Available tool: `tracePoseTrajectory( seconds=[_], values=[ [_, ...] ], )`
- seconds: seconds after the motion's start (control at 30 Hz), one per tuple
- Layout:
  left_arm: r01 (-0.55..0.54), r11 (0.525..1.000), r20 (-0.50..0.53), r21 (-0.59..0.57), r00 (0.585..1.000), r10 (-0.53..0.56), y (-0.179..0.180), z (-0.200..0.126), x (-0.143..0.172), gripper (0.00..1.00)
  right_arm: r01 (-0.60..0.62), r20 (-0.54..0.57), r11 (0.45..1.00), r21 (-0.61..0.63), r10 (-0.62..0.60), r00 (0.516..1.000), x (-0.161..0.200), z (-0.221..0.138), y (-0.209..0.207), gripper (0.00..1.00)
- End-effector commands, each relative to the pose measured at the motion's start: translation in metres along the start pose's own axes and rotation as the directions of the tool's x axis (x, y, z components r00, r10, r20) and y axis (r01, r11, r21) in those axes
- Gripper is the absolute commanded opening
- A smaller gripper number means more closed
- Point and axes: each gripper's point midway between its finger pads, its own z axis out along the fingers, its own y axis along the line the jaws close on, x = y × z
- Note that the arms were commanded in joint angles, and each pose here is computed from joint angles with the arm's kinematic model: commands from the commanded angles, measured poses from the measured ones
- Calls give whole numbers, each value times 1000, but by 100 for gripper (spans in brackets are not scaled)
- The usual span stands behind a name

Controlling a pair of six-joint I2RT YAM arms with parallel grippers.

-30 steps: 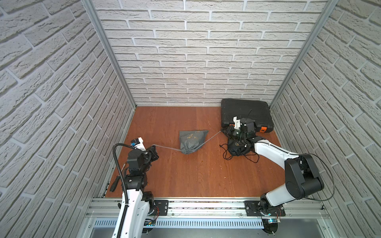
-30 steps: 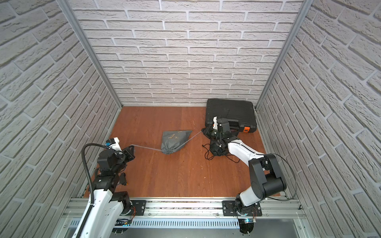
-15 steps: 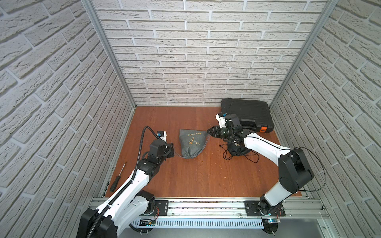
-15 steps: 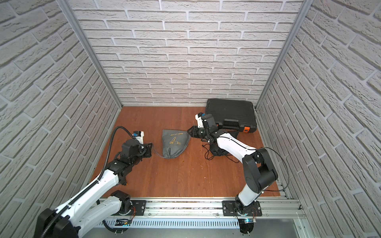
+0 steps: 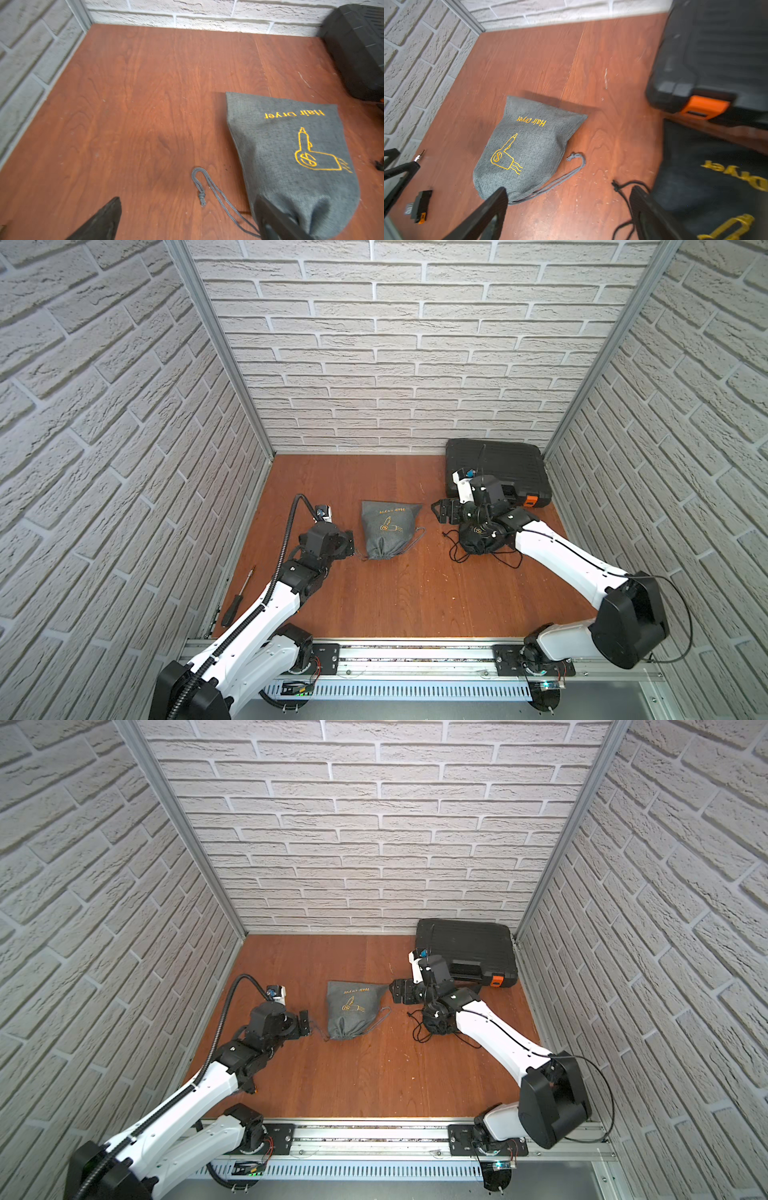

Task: Pack away hair dryers
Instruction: Reset both arms

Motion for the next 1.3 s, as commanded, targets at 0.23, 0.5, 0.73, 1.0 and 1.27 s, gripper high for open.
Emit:
tracePoseTrajectory(
  seconds=[0.23,0.5,0.73,1.0,1.27],
  values=[
    [-23,994,76,-106,997,31,20,-13,-21,98,83,204,889,451,-193,960,-12,-57,-114,94],
    [-11,987,87,-159,996,25,37,-8,-22,98,-39,325,791,611,-205,923,15,-59,-204,92],
    [14,981,137,-195,991,13,55,0,-25,98,6,279,853,522,-178,944,38,-4,-207,81],
    [16,961,210,-277,977,45,81,16,-35,98,6,328,861,509,-200,923,51,1,-208,85],
    [19,966,309,-258,949,64,102,60,-33,98,4,325,860,510,-198,925,51,2,-209,100]
  ],
)
